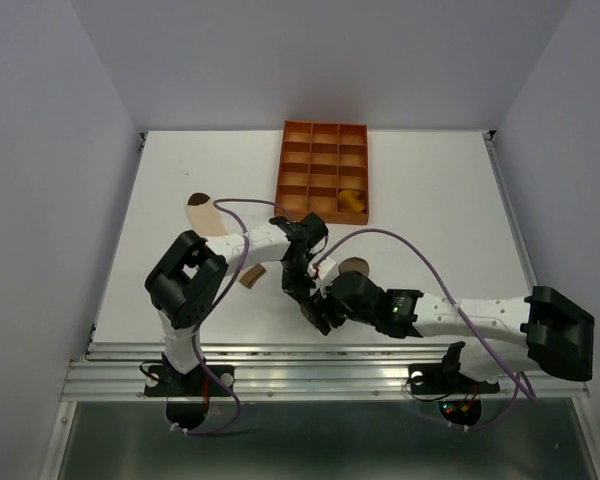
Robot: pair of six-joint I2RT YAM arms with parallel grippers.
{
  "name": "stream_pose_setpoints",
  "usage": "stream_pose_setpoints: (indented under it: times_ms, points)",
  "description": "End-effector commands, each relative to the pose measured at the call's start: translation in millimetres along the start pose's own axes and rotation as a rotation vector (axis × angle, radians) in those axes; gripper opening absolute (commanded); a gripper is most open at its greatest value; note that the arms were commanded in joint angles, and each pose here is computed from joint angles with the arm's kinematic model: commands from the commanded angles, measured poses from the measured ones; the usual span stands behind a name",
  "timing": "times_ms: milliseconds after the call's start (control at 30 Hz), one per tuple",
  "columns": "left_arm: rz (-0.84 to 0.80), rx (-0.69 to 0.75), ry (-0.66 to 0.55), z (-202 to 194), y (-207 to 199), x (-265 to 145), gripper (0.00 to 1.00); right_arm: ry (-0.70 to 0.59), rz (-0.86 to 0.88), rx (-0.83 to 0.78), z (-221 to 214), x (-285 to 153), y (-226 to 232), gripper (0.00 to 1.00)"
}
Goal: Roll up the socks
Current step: Roll the sock at the center of the board.
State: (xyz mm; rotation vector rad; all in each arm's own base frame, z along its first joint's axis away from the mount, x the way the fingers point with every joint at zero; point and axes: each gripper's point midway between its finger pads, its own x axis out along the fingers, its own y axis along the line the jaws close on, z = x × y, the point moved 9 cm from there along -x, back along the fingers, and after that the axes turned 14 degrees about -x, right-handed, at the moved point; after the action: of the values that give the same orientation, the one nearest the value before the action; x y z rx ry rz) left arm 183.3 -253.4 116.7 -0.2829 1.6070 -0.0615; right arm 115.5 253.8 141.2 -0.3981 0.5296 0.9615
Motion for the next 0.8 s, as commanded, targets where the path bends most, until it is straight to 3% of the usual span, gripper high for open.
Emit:
stream_pose_setpoints:
  times_ms: [0,567,767]
  points:
    - [0.062,0.0,0.07,-7,6,-3,0.0,-0.032,-0.069,-0.086,19,6,3,0.72]
    - [0.109,-0.033,0.077,-7,6,-4,0.0,0.034,-0.096,-0.204,18,34,39,0.69]
    - [0.122,-0.037,0.08,-7,8,-3,0.0,0.111,-0.113,-0.238,7,34,46,0.66]
